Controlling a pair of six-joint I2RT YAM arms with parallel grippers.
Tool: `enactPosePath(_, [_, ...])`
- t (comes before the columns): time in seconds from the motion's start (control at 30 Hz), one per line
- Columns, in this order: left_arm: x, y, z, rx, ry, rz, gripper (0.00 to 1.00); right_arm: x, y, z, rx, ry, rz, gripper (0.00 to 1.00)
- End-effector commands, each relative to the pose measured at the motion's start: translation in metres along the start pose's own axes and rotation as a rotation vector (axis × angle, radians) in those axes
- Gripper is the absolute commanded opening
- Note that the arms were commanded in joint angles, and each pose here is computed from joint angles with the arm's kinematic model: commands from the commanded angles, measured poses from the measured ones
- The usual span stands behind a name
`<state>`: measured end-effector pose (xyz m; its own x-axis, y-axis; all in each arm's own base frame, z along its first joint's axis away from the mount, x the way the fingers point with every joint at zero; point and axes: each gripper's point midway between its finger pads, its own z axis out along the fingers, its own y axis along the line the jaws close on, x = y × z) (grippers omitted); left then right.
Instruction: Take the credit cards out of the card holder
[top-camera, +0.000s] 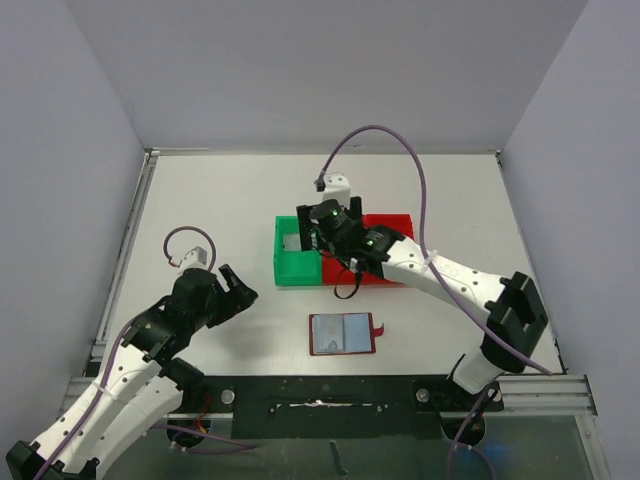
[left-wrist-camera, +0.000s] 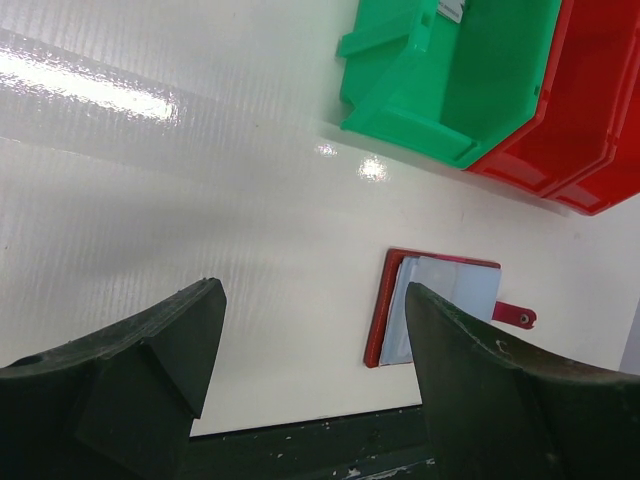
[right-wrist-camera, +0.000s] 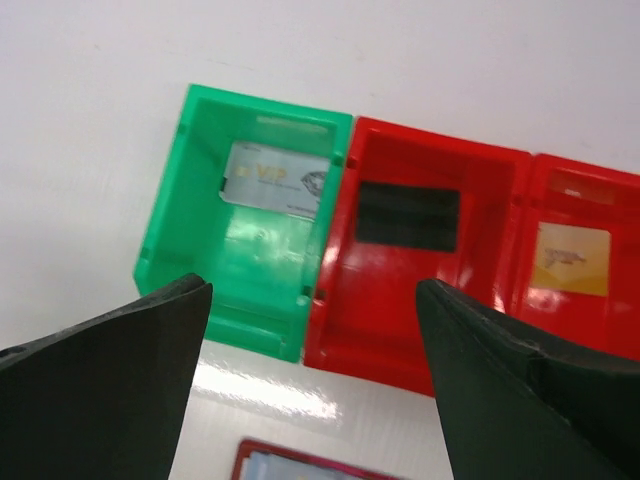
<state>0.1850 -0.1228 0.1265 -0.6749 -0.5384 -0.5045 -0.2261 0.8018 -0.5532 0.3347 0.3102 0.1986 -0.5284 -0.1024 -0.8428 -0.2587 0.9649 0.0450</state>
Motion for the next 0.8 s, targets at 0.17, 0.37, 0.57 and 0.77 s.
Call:
enactPosePath(0.17, [-0.012,-0.032,0.0,0.111,-0.02,-0.013,0.73,0.021,-0.08,-0.053,0.035,-0.156,0.338,0.98])
enactPosePath(0.37, [-0.012,-0.038,0.005,0.126,-0.01,-0.011,0.73,0.058,-0.077,-0.071,-0.137,-0.159,0.473,0.98])
enactPosePath(0.57, [-0.011,-0.042,0.01,0.133,0.005,-0.006,0.73,0.087,-0.05,-0.094,-0.373,-0.129,0.605,0.98])
enactPosePath(0.77, [-0.008,-0.04,0.012,0.131,0.012,-0.004,0.73,0.152,-0.027,-0.084,-0.182,0.124,0.485,0.93])
